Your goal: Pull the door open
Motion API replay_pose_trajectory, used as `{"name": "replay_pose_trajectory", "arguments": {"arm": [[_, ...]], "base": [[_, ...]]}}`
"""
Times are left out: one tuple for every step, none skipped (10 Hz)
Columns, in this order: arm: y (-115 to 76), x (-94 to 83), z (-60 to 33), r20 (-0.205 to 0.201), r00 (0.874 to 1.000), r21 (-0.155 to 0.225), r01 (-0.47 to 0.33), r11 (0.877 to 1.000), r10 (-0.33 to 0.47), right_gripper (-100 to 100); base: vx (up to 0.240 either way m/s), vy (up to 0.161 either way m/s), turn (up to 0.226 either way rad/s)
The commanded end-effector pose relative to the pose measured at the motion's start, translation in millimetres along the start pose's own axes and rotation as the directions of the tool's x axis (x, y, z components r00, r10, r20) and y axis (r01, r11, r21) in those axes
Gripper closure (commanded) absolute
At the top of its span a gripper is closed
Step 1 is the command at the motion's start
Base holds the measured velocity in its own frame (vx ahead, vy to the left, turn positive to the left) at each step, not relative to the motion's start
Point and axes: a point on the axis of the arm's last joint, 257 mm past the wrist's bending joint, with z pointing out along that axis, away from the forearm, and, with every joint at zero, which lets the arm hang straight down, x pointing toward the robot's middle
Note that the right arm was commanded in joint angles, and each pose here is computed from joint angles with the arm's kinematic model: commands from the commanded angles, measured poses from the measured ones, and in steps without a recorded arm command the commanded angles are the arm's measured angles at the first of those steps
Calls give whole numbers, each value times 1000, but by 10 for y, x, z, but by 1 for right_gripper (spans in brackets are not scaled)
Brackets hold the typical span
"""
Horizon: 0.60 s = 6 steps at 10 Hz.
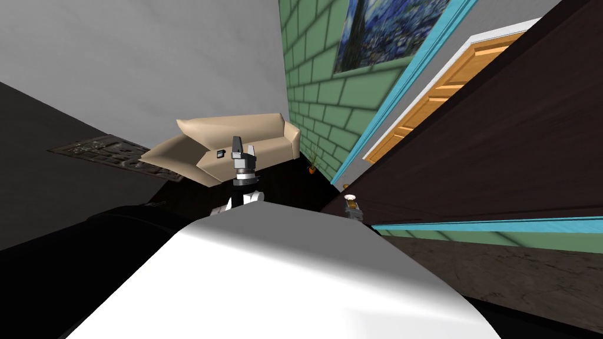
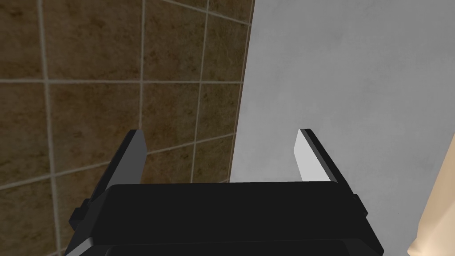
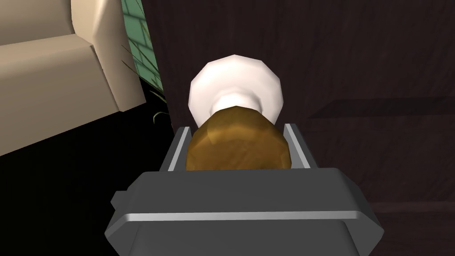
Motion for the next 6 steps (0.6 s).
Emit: {"name": "replay_pose_trajectory", "arguments": {"arm": [[-56,33,-134,-6,1000,42,-13,999,13,100],[-65,33,-166,-5,1000,51,-15,999,15,100],[-57,1,-144,4,1000,42,-11,999,11,100],[-46,-29,-237,6,1000,48,-13,999,12,100],[-31,-40,-289,5,1000,50,-12,999,12,100],[-15,-50,-350,4,1000,53,-11,999,11,100]], "base": [[-82,-47,10],[-69,-51,7],[-28,-16,5],[-3,4,39],[1,8,33],[6,13,29]]}}
